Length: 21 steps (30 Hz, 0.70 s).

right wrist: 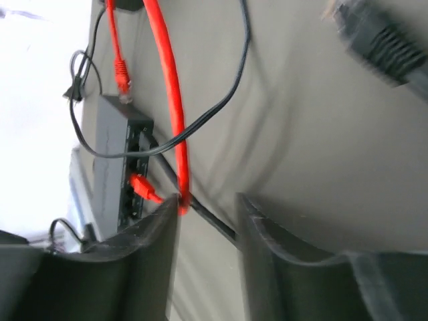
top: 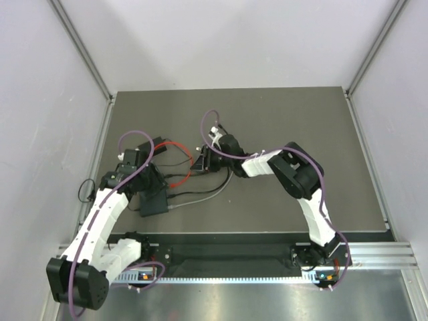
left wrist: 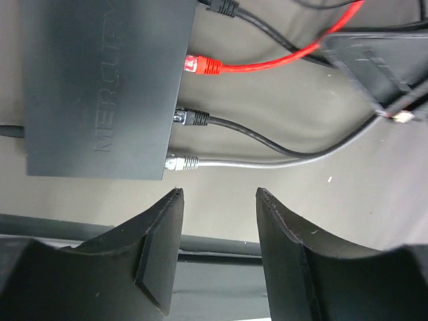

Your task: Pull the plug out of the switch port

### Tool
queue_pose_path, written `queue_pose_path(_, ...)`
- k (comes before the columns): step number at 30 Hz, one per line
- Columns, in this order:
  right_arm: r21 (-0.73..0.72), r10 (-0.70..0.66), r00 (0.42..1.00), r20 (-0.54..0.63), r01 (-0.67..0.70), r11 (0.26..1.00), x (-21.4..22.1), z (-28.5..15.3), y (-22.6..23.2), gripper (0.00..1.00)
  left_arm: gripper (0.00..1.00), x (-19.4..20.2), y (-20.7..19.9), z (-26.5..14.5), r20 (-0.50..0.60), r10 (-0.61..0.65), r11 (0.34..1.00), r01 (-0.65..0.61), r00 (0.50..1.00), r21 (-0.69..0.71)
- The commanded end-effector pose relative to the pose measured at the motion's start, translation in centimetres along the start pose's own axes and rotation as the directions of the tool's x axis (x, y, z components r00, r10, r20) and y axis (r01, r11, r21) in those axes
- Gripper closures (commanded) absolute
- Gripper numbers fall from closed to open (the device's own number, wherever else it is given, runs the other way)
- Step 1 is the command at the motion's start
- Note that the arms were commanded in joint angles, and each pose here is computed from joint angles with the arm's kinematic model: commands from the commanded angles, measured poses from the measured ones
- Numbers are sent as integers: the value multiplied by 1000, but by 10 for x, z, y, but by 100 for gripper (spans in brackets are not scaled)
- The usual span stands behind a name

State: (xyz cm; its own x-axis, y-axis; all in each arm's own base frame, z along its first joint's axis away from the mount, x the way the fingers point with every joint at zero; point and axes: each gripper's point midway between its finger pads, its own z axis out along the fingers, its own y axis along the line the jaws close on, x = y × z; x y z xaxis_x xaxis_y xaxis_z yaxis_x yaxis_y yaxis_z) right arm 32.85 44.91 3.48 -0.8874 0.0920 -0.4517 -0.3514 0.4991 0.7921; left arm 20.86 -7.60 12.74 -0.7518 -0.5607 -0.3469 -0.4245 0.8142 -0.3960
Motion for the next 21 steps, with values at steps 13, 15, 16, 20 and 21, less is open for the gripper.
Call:
queue_pose_path(13, -23, -196, 970, 143, 201, 979, 10, -93, 115, 45, 59, -35, 48, 17, 220, -143, 945, 198, 965, -258)
queue_pose_path(15, -175, -116, 979, 170, 146, 974, 31, -92, 143, 45, 62, -34, 57, 20, 237, -159, 930, 226, 958, -289)
queue_pose_path(16, -207, -85, 980, 177, 122, 971, 40, -88, 146, 46, 65, -35, 58, 22, 248, -166, 927, 237, 954, -292)
queue_pose_path(20, -351, 60, 982, 180, 7, 936, 82, -74, 174, 44, 76, -31, 66, 35, 243, -181, 919, 252, 953, -304)
queue_pose_path(21, -366, 86, 979, 184, -13, 931, 88, -71, 174, 43, 76, -31, 67, 37, 245, -182, 917, 254, 952, -307)
